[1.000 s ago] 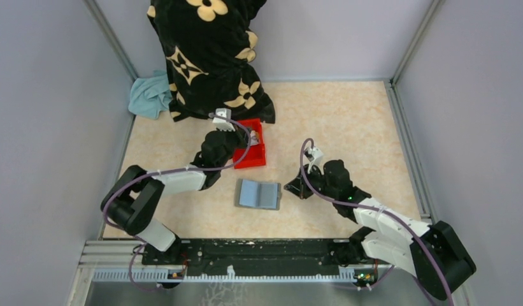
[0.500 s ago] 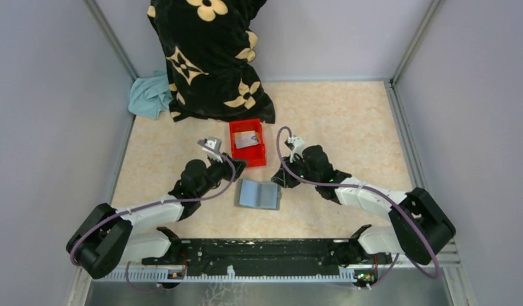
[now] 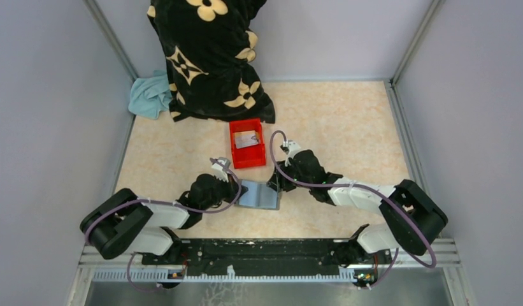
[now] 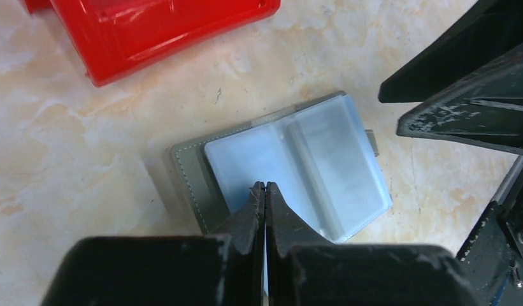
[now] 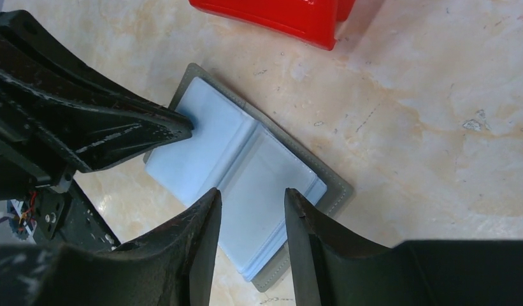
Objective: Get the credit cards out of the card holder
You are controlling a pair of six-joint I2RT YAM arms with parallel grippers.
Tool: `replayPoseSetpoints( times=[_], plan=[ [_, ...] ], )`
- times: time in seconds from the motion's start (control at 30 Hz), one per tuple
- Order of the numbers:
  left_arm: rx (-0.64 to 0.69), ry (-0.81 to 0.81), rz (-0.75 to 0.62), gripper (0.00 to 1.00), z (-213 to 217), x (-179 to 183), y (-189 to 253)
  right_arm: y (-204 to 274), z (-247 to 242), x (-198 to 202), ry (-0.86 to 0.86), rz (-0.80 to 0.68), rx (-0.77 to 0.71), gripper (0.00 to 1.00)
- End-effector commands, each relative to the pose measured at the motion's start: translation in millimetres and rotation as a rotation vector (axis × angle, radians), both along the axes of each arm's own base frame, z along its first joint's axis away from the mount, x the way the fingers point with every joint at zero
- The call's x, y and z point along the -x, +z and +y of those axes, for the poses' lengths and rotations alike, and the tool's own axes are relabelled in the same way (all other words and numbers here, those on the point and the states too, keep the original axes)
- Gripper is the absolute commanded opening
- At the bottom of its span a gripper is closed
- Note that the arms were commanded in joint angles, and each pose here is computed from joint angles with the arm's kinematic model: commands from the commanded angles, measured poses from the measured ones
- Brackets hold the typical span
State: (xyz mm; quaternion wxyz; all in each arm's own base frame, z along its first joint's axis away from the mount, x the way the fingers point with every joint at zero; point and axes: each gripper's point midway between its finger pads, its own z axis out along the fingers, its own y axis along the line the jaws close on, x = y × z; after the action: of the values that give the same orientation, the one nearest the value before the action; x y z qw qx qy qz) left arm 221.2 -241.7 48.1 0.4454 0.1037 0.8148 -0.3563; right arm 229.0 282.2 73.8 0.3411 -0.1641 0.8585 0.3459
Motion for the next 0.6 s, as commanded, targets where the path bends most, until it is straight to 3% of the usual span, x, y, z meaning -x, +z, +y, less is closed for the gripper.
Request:
replayPoseSetpoints(
  times=[0.0, 0.2, 0.57],
  plan=[
    [0.027, -0.022, 0.011, 0.00, -10, -2, -2, 4, 10, 3, -0.006, -0.021, -0.024, 0.42],
    [-0.029, 0.002, 0.071, 0.00, -2, 2, -30, -19, 0, 14, -0.030, 0.023, -0.014, 0.41],
    [-0.030, -0.009, 0.104, 0.00, 2, 12, -37, -34, -6, 29, -0.023, 0.058, -0.018, 0.40]
  ],
)
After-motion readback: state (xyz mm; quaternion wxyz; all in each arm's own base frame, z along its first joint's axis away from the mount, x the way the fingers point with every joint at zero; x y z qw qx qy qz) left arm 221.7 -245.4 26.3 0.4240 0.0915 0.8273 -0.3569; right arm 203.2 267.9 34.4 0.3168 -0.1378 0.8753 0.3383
